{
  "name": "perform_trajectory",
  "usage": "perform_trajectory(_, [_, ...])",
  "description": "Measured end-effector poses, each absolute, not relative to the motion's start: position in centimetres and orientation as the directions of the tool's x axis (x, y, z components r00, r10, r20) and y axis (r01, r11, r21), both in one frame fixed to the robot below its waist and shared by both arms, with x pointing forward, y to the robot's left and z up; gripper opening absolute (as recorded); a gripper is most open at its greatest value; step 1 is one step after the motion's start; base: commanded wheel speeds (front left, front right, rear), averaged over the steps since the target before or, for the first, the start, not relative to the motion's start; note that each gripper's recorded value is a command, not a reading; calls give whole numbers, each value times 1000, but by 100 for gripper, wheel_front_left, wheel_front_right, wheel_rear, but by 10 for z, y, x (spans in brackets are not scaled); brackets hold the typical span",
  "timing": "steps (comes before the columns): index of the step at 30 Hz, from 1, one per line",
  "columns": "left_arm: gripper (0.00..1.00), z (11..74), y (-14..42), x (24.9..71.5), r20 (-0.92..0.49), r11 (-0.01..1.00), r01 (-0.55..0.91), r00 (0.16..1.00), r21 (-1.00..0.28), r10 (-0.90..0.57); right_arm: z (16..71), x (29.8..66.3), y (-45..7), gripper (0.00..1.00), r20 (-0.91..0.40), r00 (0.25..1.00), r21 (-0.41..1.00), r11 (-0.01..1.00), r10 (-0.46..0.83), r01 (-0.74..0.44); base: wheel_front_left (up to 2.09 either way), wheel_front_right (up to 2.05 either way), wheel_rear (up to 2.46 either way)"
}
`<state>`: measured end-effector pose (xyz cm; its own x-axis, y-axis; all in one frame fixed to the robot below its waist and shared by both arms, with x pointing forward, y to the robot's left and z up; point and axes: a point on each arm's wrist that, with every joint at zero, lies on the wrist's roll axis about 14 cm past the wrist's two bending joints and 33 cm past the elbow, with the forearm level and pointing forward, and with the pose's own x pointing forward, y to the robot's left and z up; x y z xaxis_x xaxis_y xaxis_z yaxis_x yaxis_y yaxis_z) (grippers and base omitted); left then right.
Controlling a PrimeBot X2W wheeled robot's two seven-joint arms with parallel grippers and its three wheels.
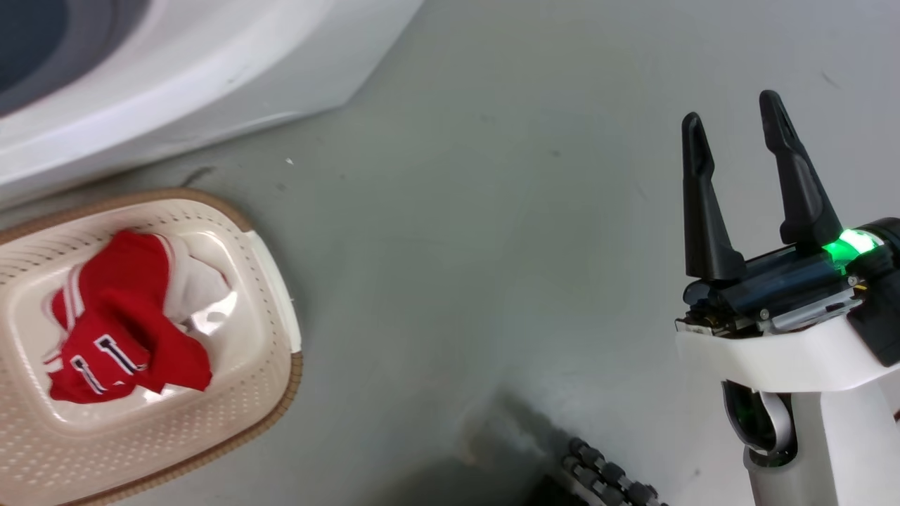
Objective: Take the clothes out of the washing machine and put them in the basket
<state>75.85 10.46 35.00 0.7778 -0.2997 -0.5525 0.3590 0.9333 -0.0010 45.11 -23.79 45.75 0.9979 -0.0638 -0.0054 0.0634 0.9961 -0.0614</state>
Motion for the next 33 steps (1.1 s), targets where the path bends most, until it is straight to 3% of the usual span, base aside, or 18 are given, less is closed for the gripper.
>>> perform_trajectory(19, [0,452,130,611,-295,927,375,883,-25,-365,547,419,-196,100,212,976,-85,996,48,-31,0,0,0])
perform_trajectory(33, [0,522,167,527,-44,954,300,953,-5,-300,579,403,-168,100,302,946,-60,993,117,-103,0,0,0])
